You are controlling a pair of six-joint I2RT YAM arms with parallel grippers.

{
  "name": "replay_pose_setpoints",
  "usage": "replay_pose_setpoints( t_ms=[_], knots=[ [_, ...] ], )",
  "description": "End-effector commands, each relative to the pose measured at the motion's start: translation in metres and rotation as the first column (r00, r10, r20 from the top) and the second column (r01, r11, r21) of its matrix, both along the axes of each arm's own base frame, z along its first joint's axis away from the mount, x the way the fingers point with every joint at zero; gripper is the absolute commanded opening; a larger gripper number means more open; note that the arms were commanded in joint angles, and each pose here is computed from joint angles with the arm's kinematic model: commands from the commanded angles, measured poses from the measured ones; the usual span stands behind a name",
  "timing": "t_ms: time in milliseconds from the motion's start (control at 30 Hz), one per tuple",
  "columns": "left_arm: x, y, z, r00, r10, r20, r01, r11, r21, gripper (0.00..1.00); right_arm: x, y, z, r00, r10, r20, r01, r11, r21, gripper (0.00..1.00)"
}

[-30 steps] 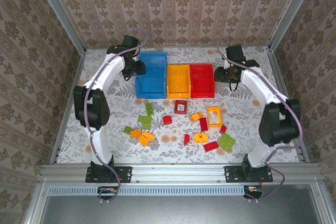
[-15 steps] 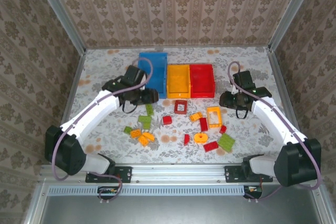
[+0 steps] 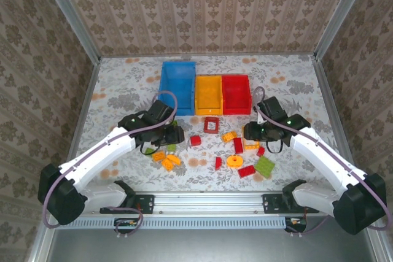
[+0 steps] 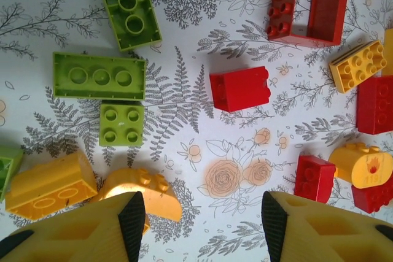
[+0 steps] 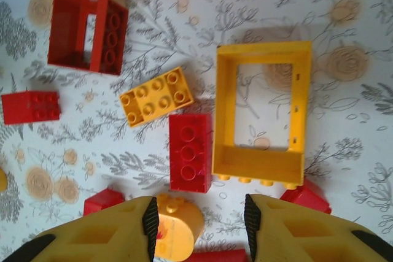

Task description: Sort the legos into containers by color

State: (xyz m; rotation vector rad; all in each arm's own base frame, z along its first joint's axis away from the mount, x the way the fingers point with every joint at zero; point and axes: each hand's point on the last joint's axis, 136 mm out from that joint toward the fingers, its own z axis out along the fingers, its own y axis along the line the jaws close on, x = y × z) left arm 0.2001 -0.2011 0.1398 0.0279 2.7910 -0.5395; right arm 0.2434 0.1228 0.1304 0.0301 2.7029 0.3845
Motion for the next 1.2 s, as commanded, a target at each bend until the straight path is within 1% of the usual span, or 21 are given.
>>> replay_pose_setpoints(
  t_ms=[0,133,200,300,367,500,600,767,833,967,1000,1100,1133,1167],
  knots=[
    [-0.003,0.003,0.003,1.0,0.021,0.023,-0.021,1.0,-0.003,0.55,-0.016,-0.003,-0.006,0.999,-0.033,-0.039,0.032,0.999,-0.021,0.44],
    [-0.005,-0.004,0.007,0.999,-0.014,0.046,0.014,1.0,-0.02,0.55,-0.037,-0.004,-0.014,0.993,-0.064,-0.095,0.059,0.997,-0.048,0.45],
    [-0.005,-0.01,0.01,0.997,-0.038,0.06,0.04,0.999,-0.034,0.55,-0.051,-0.004,-0.023,0.986,-0.076,-0.146,0.069,0.996,-0.057,0.47],
    [-0.007,-0.017,0.016,0.992,-0.088,0.091,0.093,0.994,-0.05,0.55,-0.069,-0.001,-0.037,0.974,-0.072,-0.216,0.06,0.996,-0.061,0.48],
    [-0.009,-0.019,0.02,0.988,-0.113,0.109,0.12,0.991,-0.055,0.56,-0.078,-0.001,-0.04,0.972,-0.066,-0.227,0.051,0.996,-0.074,0.48],
    [-0.015,-0.019,0.024,0.98,-0.152,0.13,0.161,0.985,-0.061,0.56,-0.087,0.004,-0.038,0.974,-0.043,-0.221,0.032,0.998,-0.053,0.47],
    [-0.018,-0.014,0.022,0.978,-0.162,0.131,0.17,0.984,-0.051,0.56,-0.093,0.01,-0.044,0.971,-0.007,-0.237,-0.005,0.999,-0.049,0.48],
    [-0.022,-0.014,0.021,0.975,-0.177,0.131,0.186,0.981,-0.058,0.56,-0.095,0.032,-0.046,0.971,0.09,-0.222,-0.098,0.995,-0.027,0.56],
    [-0.023,-0.013,0.02,0.974,-0.183,0.131,0.192,0.98,-0.057,0.56,-0.097,0.04,-0.049,0.964,0.125,-0.232,-0.139,0.989,-0.042,0.6],
    [-0.024,-0.013,0.02,0.972,-0.195,0.133,0.203,0.978,-0.054,0.56,-0.094,0.05,-0.056,0.956,0.142,-0.255,-0.159,0.986,-0.047,0.79],
    [-0.024,-0.014,0.022,0.971,-0.196,0.137,0.205,0.977,-0.058,0.56,-0.092,0.051,-0.056,0.958,0.139,-0.251,-0.156,0.987,-0.048,0.81],
    [-0.024,-0.014,0.022,0.971,-0.196,0.139,0.206,0.977,-0.058,0.56,-0.089,0.051,-0.053,0.962,0.131,-0.239,-0.148,0.987,-0.057,0.81],
    [-0.024,-0.014,0.023,0.97,-0.196,0.141,0.206,0.977,-0.059,0.56,-0.089,0.047,-0.053,0.963,0.118,-0.241,-0.14,0.987,-0.078,0.81],
    [-0.024,-0.013,0.024,0.97,-0.197,0.143,0.207,0.976,-0.059,0.56,-0.091,0.035,-0.052,0.965,0.073,-0.25,-0.109,0.985,-0.133,0.8]
  ],
)
